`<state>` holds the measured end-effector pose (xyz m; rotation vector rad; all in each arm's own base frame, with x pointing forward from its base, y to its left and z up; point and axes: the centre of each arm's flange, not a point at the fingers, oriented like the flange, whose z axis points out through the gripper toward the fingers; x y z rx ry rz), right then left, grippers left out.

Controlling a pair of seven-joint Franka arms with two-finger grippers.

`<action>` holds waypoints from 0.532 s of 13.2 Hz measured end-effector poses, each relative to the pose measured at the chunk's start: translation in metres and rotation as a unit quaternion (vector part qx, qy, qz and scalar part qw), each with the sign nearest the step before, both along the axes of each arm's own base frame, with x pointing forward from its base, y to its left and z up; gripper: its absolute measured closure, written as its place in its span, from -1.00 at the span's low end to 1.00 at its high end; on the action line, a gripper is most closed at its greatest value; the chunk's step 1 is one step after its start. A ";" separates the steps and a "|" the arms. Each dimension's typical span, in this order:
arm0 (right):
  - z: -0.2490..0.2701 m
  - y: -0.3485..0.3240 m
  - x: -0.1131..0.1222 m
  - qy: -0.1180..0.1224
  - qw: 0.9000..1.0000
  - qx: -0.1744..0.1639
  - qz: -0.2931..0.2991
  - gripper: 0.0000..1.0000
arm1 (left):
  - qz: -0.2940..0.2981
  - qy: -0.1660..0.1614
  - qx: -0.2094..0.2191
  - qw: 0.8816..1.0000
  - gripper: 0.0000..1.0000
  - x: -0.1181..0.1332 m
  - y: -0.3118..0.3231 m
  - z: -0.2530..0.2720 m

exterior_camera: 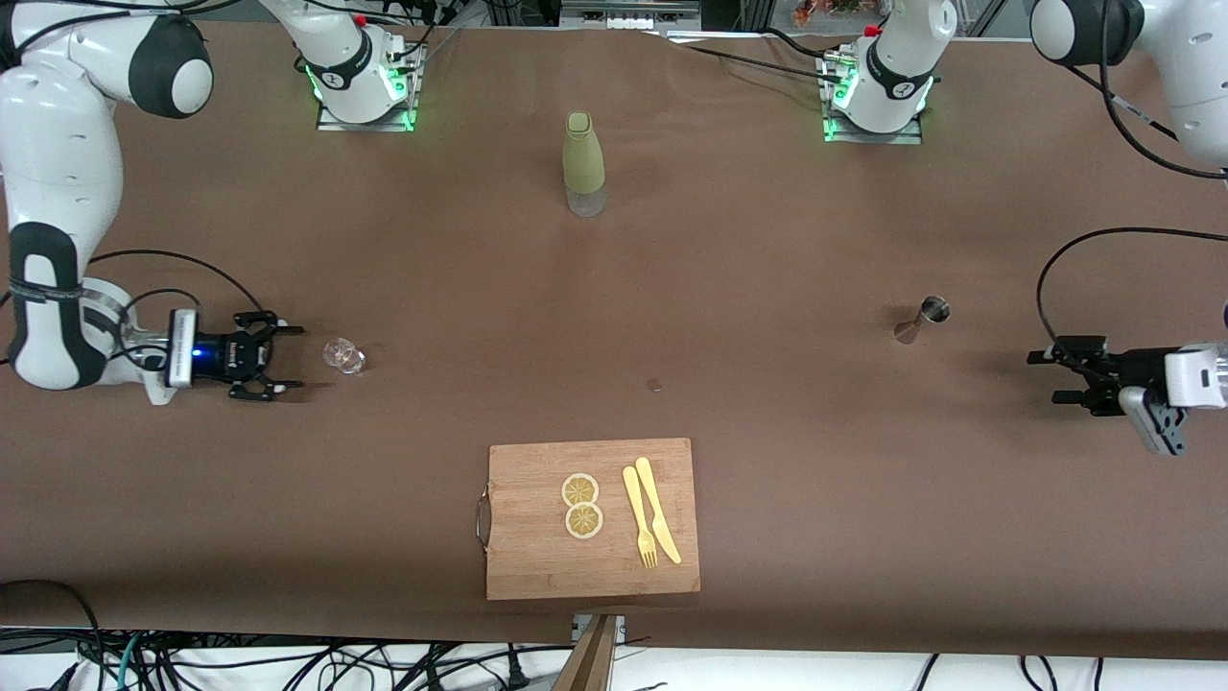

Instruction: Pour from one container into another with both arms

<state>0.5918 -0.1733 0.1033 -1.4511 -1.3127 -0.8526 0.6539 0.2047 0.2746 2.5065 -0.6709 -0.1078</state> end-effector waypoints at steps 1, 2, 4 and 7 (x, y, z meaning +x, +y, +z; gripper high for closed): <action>0.015 -0.005 0.004 0.023 1.000 -0.016 -0.002 -1.00 | 0.024 0.020 0.025 0.999 -1.00 0.008 -0.023 0.010; 0.031 -0.008 0.007 0.047 0.998 -0.030 -0.005 -1.00 | 0.049 0.042 0.057 0.996 -1.00 0.016 -0.052 0.023; 0.058 -0.011 0.012 0.099 0.993 -0.058 -0.014 -1.00 | 0.087 0.070 0.131 0.985 -1.00 0.027 -0.115 0.058; 0.102 -0.016 0.025 0.172 0.977 -0.128 -0.018 -1.00 | 0.072 0.023 0.240 0.968 -1.00 0.027 -0.182 0.138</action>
